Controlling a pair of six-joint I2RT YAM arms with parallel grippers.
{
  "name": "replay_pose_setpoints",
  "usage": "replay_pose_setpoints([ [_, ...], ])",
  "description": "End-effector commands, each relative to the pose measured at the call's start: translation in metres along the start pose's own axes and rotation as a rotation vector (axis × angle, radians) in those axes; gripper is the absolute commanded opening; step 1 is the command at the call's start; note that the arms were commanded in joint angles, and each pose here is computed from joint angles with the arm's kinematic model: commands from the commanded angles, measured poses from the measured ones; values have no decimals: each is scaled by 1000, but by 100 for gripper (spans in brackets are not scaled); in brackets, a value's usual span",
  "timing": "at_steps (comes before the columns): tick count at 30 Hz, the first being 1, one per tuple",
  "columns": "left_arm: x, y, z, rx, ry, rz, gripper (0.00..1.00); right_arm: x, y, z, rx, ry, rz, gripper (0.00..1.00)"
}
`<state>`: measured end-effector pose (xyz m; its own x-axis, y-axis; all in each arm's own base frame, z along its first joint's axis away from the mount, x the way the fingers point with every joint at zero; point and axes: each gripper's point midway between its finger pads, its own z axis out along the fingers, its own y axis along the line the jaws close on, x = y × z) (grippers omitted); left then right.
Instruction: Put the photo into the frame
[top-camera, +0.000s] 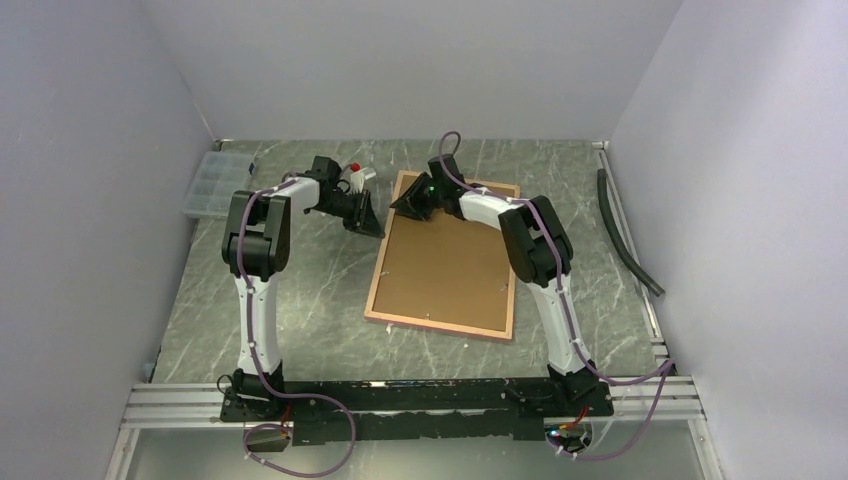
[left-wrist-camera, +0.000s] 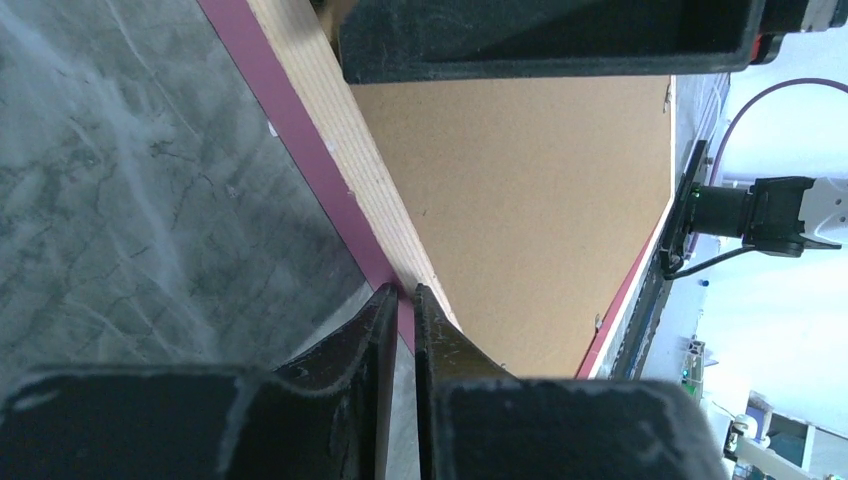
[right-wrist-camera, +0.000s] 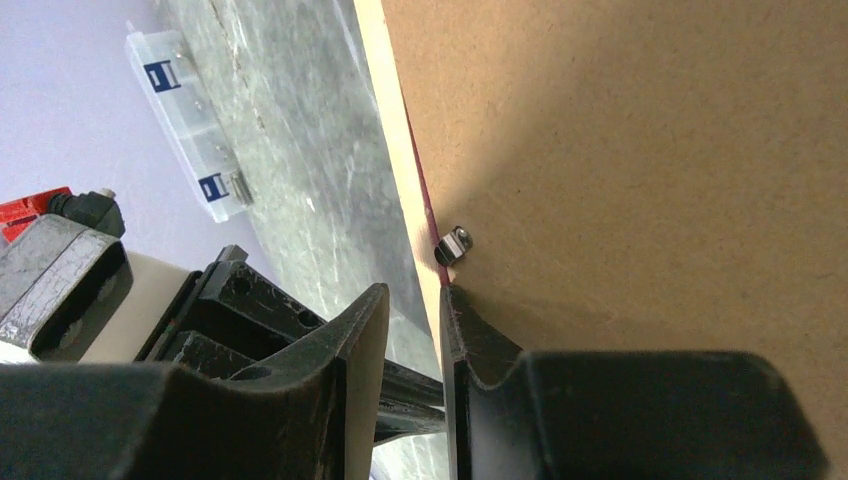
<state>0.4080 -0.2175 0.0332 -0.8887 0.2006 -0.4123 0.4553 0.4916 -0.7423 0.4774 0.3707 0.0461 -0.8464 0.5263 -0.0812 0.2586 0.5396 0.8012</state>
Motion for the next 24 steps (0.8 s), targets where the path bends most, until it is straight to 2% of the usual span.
replay_pose_setpoints([
  [1, 10, -7, 1, -9, 27, -3, 16, 8, -1, -10, 28, -3, -18, 30],
  [11, 12, -9, 0, -4, 28, 5, 14, -15, 1, 8, 47, -34, -66, 30],
  [14, 14, -12, -4, -5, 37, 7, 15, -12, 28, -1, -18, 17, -132, 32],
  [16, 14, -15, -13, -11, 40, 20, 17, -17, 46, -25, -39, 15, -183, 37],
  [19, 15, -17, -30, -24, 37, 40, 23, -45, 43, -76, -26, -66, -201, 53],
  [22, 22, -17, -41, -45, 63, 69, 33, -83, 12, -136, 33, -183, -169, 72],
  [24, 35, -13, -41, -70, 93, 90, 34, -104, -26, -172, 113, -262, -133, 81],
])
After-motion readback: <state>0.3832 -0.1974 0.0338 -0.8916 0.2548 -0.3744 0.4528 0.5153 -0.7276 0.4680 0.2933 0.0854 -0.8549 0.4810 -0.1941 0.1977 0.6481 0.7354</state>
